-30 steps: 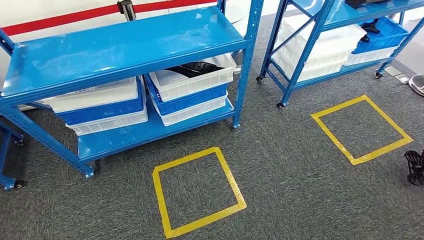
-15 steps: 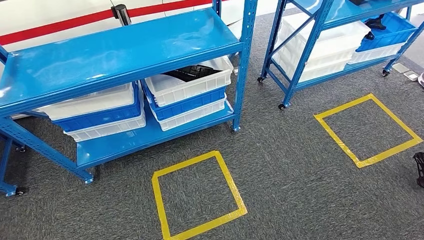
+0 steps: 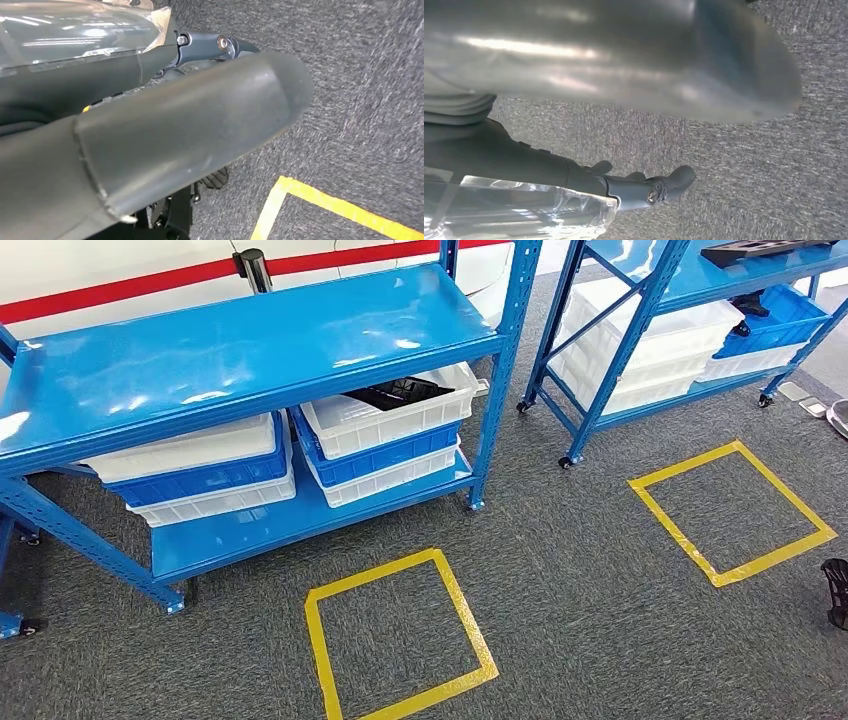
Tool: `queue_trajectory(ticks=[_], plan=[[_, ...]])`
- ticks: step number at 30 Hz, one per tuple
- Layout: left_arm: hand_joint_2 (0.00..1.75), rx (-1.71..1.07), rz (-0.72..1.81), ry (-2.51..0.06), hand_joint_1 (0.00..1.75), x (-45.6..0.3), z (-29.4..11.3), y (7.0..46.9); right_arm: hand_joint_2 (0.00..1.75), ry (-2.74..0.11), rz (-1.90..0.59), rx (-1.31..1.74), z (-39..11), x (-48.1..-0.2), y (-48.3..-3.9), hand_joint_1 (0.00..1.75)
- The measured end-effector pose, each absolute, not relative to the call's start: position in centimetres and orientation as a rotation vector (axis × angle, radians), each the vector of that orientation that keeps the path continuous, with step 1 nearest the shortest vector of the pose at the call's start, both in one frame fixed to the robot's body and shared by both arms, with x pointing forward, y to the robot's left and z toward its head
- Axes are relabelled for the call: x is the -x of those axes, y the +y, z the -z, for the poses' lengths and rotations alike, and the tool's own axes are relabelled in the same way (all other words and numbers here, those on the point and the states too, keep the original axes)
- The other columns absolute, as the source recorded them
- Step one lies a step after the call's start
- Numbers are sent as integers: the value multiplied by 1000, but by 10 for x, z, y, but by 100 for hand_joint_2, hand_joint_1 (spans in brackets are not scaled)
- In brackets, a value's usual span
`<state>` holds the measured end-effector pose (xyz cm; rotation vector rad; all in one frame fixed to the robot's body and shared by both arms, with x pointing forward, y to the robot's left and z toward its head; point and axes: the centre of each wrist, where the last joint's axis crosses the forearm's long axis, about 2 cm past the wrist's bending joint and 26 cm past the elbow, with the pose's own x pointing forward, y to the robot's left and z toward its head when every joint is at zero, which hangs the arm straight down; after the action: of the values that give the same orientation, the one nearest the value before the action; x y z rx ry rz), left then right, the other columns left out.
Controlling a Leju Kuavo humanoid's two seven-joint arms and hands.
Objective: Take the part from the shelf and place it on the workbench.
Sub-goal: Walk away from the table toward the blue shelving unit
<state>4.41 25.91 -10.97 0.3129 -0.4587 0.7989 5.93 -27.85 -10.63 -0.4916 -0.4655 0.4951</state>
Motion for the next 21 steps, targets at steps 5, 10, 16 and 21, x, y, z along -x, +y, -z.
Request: queue_trajectory(ticks=[5,10,16,21], plan=[[0,-310,-797,-455,0,-44,110,258,0,-463,-485,495,106,-59,-280,0],[0,-314,-796,-460,0,-44,110,260,0,-465,-484,495,106,-60,-280,0],[0,-317,-793,-459,0,-43,110,260,0,-466,-491,495,106,-60,-279,0],[0,-317,-793,-455,0,-44,110,261,0,-470,-502,494,106,-61,-278,0]])
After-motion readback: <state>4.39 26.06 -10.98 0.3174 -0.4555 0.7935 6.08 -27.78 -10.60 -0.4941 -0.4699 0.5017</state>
